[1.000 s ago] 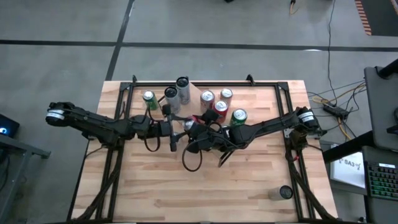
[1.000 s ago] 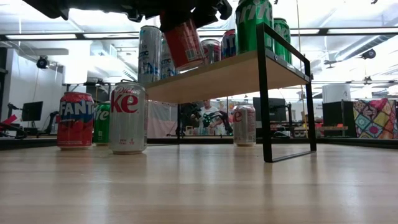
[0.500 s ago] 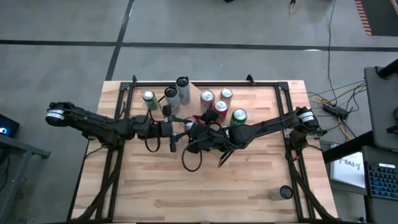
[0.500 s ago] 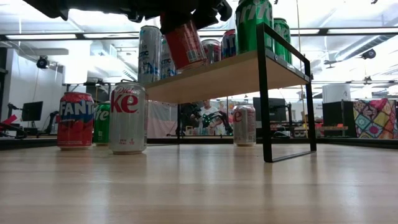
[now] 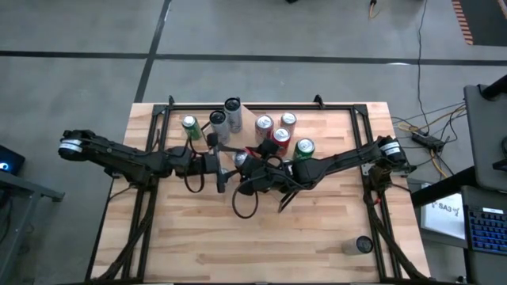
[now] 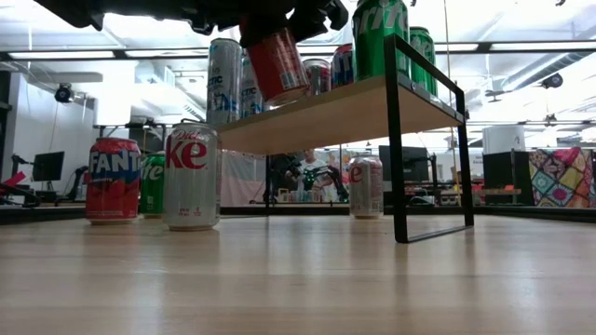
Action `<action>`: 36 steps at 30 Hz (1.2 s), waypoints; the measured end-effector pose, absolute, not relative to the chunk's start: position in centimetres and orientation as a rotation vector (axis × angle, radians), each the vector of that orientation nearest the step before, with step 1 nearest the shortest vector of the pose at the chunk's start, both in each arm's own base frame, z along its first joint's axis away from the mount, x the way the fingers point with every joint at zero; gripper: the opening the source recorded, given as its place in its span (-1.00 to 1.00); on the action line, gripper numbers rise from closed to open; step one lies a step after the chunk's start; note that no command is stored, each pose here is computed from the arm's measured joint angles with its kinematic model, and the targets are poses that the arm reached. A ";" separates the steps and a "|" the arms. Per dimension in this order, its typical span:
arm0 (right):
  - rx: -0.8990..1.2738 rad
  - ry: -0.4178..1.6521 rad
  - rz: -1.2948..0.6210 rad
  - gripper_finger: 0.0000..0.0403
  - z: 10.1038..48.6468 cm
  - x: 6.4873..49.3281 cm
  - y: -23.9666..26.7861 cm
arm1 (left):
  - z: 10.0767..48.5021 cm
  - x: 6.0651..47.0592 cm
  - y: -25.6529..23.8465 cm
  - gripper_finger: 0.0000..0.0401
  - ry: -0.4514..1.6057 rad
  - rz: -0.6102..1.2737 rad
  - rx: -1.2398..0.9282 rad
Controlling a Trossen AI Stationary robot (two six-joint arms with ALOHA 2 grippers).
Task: Place canned beverage on shelf
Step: Put the right orange soda can on the shelf aligned with the other orange soda can
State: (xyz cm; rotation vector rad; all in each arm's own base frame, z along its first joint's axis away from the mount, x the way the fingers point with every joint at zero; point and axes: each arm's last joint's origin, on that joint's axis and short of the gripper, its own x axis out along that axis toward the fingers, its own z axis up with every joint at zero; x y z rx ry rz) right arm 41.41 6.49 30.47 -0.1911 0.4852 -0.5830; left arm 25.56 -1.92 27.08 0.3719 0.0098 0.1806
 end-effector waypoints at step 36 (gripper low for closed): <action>-0.189 0.508 -0.587 0.57 30.2 41.3 6.4 | 26.0 26.8 -1.6 0.40 0.017 0.206 0.406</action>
